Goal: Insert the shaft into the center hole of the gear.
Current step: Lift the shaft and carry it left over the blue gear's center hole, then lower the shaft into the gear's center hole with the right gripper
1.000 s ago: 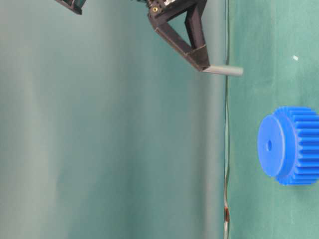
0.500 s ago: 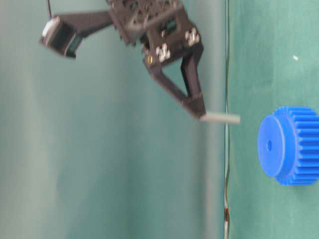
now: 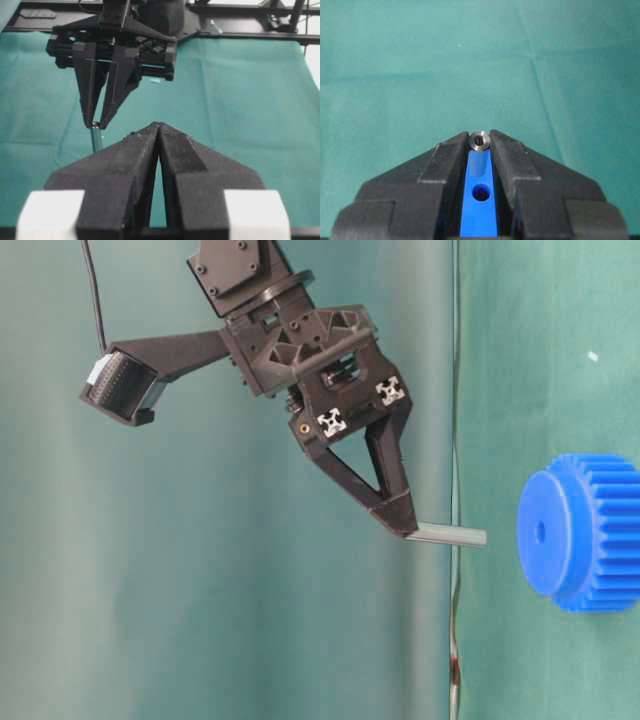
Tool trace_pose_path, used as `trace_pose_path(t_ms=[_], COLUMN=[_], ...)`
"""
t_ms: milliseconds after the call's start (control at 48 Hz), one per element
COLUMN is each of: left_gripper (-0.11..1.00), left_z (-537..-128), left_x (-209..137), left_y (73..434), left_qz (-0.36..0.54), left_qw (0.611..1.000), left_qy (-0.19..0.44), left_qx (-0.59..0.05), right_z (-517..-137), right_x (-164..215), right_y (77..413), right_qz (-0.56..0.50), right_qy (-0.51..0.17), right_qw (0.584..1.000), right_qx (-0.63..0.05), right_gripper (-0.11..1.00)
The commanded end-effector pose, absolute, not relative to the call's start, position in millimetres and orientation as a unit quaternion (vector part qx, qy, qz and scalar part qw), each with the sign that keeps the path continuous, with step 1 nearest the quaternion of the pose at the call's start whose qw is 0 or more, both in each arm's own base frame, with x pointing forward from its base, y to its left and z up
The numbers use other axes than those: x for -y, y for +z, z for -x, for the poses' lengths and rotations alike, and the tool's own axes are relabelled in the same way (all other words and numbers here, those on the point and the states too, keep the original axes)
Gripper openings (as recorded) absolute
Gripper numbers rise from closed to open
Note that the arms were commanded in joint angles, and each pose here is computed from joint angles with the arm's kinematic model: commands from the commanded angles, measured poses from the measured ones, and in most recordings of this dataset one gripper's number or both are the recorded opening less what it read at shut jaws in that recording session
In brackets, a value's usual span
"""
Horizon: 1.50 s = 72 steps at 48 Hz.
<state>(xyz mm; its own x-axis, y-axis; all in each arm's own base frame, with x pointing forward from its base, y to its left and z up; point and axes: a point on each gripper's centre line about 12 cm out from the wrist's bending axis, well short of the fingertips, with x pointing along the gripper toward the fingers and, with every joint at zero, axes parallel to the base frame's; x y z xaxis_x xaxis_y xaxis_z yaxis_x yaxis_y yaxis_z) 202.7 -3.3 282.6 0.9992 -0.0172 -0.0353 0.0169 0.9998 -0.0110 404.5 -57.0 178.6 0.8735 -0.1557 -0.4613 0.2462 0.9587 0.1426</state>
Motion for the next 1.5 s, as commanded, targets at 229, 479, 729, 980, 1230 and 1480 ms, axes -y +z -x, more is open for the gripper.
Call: trace_pose_path(t_ms=[229, 479, 729, 980, 1230, 1480], left_gripper=[0.00, 0.00, 0.00, 0.00, 0.00, 0.00], left_z=[-204.7, -205.0, -205.0, -205.0, -205.0, -205.0], left_x=[3.1, 3.1, 3.1, 3.1, 3.1, 3.1], left_y=[292.8, 292.3, 292.3, 292.3, 291.6, 291.6], left_qz=[0.005, 0.005, 0.005, 0.005, 0.005, 0.005], left_qw=[1.000, 1.000, 1.000, 1.000, 1.000, 1.000], left_qy=[-0.008, -0.008, -0.008, -0.008, -0.008, -0.008], left_qx=[-0.004, -0.005, -0.005, -0.005, -0.008, -0.008], right_z=[-411.7, -414.4, -414.9, -415.1, -414.4, -413.7], right_x=[57.5, 58.3, 57.8, 58.5, 60.9, 61.4], right_y=[174.0, 160.1, 157.2, 154.1, 168.6, 176.5], right_qz=[-0.102, -0.103, -0.103, -0.105, -0.099, -0.097], right_qy=[-0.106, -0.109, -0.108, -0.110, -0.110, -0.109], right_qw=[0.962, 0.959, 0.959, 0.958, 0.962, 0.965], right_qx=[-0.229, -0.240, -0.242, -0.245, -0.228, -0.220], right_gripper=[0.16, 0.16, 0.16, 0.16, 0.16, 0.16])
